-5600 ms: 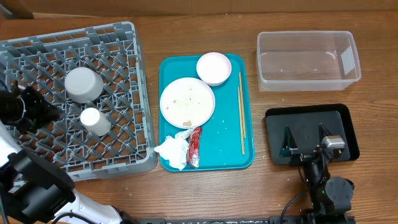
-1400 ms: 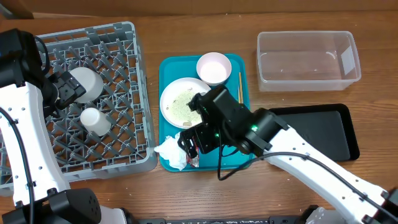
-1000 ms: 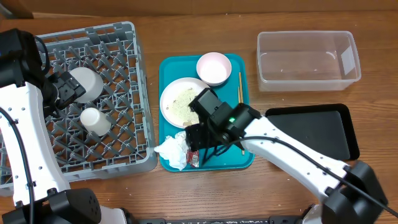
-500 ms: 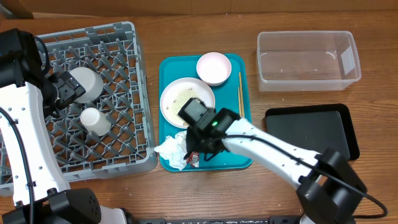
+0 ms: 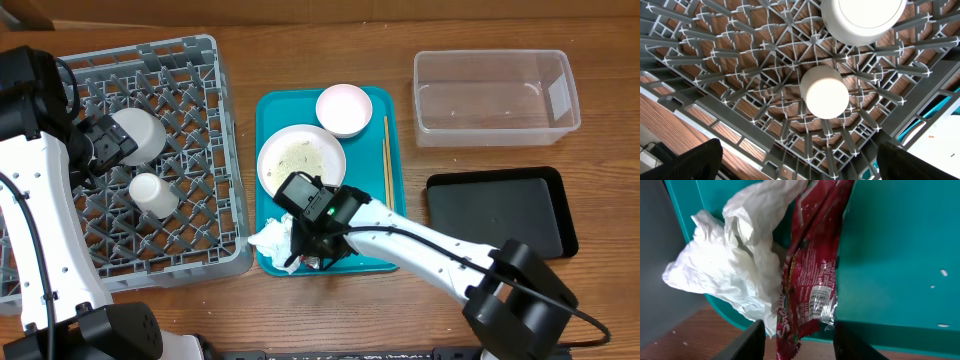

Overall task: Sort waste into correct bins and load items into the dishwasher
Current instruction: 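Reach the right gripper to the tray and grasp the red wrapper, then carry the red wrapper to the clear bin and release it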

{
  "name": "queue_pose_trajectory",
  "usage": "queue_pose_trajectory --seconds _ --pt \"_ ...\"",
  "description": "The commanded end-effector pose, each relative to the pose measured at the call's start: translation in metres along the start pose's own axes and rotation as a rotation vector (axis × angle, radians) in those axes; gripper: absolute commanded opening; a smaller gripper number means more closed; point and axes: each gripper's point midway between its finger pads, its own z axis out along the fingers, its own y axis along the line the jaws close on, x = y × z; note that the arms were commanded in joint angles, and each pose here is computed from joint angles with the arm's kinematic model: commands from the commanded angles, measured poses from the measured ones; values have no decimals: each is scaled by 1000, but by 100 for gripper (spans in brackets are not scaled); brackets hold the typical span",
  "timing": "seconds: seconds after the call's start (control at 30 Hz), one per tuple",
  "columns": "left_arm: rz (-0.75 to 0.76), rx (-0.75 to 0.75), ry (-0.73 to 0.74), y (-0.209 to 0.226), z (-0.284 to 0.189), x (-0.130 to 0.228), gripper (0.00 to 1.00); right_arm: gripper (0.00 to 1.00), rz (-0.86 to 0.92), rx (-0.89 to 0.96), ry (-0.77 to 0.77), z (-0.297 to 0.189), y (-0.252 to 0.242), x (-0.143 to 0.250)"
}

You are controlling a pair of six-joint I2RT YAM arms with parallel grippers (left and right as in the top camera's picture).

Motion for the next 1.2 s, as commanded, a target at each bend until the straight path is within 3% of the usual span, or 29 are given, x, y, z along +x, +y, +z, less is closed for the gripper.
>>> queue_pose_trajectory --seconds 0.0,0.1,0.5,0.83,1.17 --pt "-8 -16 -3 1 2 -2 100 46 -22 16 9 14 6 9" --pt "-8 -16 -3 1 2 -2 100 43 -25 14 9 16 8 9" --pt "-8 -16 -3 1 2 -2 100 5 -6 43 21 1 4 3" --pt "-8 -16 -3 1 2 -2 100 4 17 70 14 -42 4 -20" --pt "-8 -16 -3 1 2 -2 100 4 234 256 -279 -168 -73 -125"
